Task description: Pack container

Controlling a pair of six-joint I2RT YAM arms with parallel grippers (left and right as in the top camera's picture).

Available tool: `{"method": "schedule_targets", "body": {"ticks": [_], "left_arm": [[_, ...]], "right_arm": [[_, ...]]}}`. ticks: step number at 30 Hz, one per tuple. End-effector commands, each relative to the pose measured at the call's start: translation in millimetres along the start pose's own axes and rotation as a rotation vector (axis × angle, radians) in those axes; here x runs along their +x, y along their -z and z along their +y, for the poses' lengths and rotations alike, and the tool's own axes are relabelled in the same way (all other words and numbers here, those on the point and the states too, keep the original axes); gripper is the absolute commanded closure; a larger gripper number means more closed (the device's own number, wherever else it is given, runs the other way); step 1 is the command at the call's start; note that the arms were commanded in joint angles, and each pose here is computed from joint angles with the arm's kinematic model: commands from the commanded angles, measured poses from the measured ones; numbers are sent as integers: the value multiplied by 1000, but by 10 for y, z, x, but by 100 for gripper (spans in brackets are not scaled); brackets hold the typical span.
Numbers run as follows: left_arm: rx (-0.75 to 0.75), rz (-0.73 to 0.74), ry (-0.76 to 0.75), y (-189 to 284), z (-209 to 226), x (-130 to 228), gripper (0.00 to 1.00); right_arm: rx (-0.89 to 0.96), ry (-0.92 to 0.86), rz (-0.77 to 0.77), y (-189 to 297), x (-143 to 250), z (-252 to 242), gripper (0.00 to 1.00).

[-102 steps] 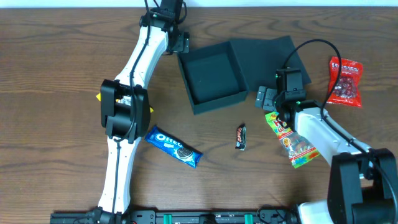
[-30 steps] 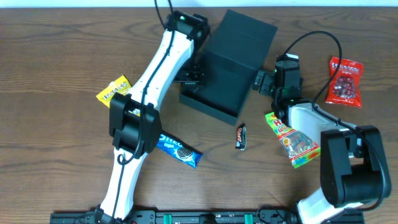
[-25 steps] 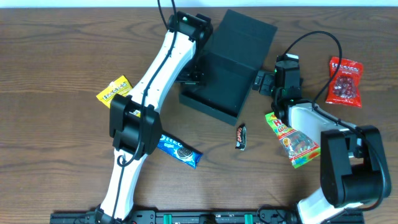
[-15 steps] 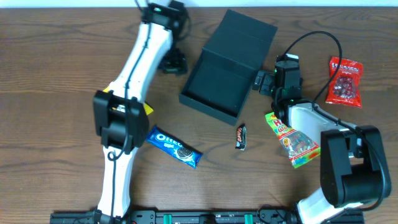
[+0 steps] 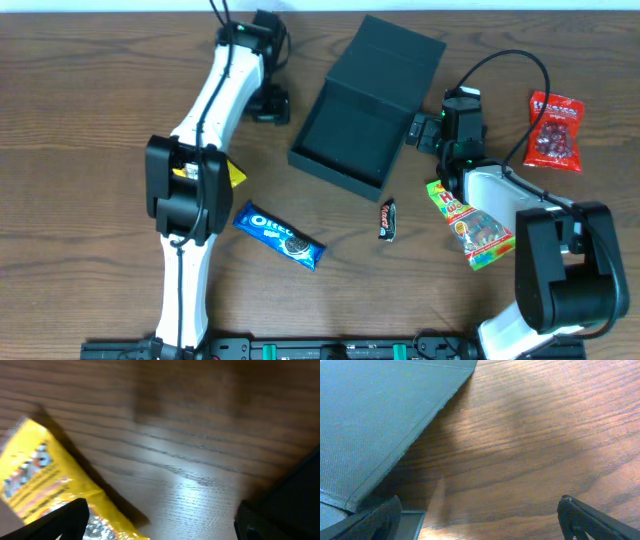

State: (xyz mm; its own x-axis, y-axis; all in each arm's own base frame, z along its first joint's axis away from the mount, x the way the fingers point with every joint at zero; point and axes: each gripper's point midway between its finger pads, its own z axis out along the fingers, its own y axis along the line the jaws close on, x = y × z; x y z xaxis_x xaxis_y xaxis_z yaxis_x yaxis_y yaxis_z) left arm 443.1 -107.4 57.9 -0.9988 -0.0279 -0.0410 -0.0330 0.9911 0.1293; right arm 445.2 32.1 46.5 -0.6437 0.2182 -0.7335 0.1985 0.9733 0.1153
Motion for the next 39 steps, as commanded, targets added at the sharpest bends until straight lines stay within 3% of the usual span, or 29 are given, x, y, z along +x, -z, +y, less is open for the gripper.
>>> {"method": "schedule_targets", "body": {"ticks": [1,14,21,39], "left_arm": [[6,8,-26,-39,-16,54,5],[50,161,2,-81,-256,485,5],[45,164,-54,-39,-502,611,5],[74,263,-29,34,-680,902,5]], "right_arm": [[-8,-16,-8,3,-61,25,1],[-14,-20,-27,4,-107,40,1],[-23,-25,-54,7,-175,62,1],[-26,-42,-61,9,-193,67,1]]}}
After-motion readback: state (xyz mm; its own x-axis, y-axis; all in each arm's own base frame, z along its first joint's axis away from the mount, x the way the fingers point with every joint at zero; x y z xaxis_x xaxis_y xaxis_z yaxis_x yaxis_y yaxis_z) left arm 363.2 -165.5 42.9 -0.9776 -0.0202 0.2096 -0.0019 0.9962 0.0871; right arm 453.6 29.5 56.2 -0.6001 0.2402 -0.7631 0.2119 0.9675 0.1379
